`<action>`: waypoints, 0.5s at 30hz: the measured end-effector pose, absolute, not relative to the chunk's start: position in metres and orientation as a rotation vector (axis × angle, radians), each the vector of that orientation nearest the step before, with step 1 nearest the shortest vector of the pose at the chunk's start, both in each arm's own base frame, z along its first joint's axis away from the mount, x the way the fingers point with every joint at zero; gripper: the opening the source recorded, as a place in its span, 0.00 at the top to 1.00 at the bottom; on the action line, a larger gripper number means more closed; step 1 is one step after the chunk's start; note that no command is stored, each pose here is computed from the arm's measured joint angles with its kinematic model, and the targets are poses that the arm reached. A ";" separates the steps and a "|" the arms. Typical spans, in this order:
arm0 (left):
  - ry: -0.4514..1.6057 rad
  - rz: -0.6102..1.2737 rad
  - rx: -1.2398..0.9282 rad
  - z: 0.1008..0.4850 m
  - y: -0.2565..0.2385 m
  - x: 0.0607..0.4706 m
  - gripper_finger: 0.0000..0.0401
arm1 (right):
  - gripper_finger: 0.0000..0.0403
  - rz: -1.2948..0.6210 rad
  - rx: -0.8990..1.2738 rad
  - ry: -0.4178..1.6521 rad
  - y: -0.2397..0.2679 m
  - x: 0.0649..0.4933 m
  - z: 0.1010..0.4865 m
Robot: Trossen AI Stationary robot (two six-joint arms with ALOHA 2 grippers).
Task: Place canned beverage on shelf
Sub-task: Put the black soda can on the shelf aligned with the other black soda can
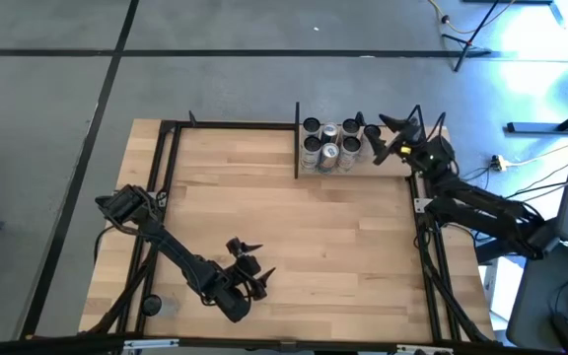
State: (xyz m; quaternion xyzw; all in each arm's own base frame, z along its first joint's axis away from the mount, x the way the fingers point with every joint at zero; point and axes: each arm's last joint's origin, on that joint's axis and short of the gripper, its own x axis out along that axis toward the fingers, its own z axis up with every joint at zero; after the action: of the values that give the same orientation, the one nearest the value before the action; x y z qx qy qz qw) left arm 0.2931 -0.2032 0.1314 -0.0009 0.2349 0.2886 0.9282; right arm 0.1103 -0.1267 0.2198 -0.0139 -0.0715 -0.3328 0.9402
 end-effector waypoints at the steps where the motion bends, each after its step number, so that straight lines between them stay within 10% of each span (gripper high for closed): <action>1: 0.486 0.587 -0.004 0.131 -0.203 0.293 0.13 | 0.16 -0.660 -0.020 -0.140 -0.126 0.110 0.228; 15: 0.657 0.429 0.099 0.201 -0.204 0.330 0.13 | 0.17 -0.187 -0.024 -0.166 -0.064 0.121 0.312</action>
State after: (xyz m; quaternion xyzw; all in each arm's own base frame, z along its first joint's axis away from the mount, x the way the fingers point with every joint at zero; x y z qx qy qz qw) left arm 0.3296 -0.2036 0.2006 0.0481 0.3200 0.2091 0.9228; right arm 0.1213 -0.0639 0.3124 -0.0122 -0.0830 -0.0931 0.9921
